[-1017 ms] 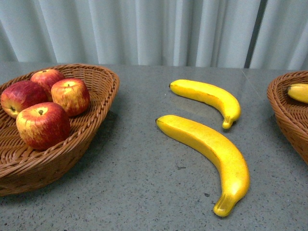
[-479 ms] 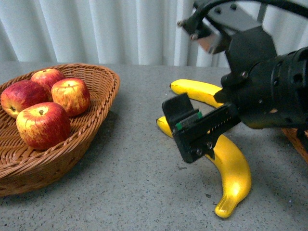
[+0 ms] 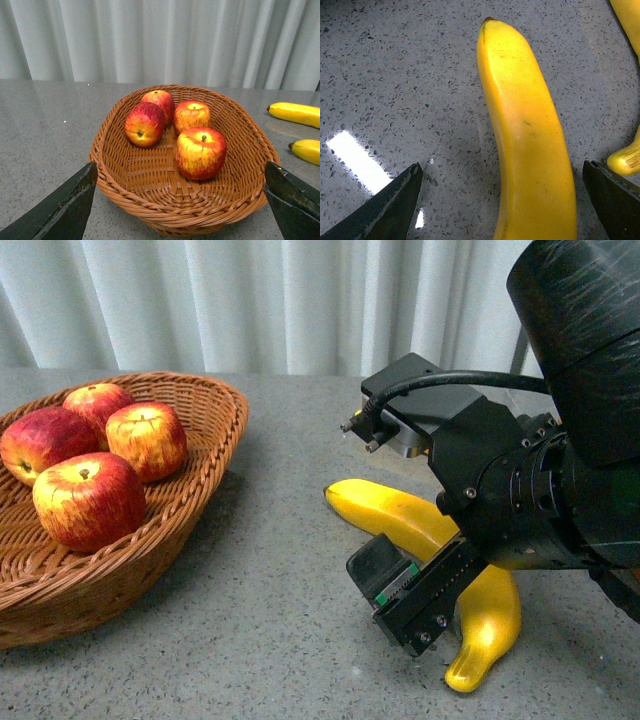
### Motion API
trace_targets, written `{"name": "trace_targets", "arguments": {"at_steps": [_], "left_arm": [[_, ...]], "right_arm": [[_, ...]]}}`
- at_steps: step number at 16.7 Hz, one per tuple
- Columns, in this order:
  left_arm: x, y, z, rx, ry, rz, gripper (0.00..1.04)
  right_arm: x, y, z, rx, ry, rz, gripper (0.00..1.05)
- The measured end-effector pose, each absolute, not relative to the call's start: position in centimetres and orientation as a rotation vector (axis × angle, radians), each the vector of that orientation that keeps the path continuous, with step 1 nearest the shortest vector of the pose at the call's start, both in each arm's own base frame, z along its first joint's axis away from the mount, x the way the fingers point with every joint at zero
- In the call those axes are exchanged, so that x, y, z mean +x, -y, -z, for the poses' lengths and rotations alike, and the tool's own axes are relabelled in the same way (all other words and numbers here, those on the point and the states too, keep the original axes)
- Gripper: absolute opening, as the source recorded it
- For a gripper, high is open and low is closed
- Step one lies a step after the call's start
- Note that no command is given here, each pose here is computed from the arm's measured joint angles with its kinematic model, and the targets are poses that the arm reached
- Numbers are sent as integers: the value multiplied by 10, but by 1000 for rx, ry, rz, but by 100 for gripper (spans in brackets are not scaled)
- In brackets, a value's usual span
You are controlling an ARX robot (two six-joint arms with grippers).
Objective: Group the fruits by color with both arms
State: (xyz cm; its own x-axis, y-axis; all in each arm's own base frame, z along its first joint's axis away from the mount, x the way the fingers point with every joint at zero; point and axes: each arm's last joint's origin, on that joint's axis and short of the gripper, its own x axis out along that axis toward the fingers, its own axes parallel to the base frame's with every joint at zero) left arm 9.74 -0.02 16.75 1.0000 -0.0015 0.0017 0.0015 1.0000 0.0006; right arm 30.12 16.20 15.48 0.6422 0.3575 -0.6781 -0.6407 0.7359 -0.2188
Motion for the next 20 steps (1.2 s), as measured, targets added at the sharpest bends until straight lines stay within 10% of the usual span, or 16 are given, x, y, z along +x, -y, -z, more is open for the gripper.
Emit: {"name": "trace_targets", "arguments": {"at_steps": [3, 9, 15, 20], "left_arm": [[97, 0, -167, 1, 1, 2, 98], [97, 0, -167, 1, 2, 2, 98], [97, 0, -167, 1, 1, 2, 98], [97, 0, -167, 1, 1, 2, 98]], "right_arm": [[298, -171, -146, -496, -683, -615, 91], [299, -170, -148, -478, -675, -633, 34], [327, -97, -265, -290, -244, -486, 33], [329, 12, -278, -427, -243, -281, 33]]}}
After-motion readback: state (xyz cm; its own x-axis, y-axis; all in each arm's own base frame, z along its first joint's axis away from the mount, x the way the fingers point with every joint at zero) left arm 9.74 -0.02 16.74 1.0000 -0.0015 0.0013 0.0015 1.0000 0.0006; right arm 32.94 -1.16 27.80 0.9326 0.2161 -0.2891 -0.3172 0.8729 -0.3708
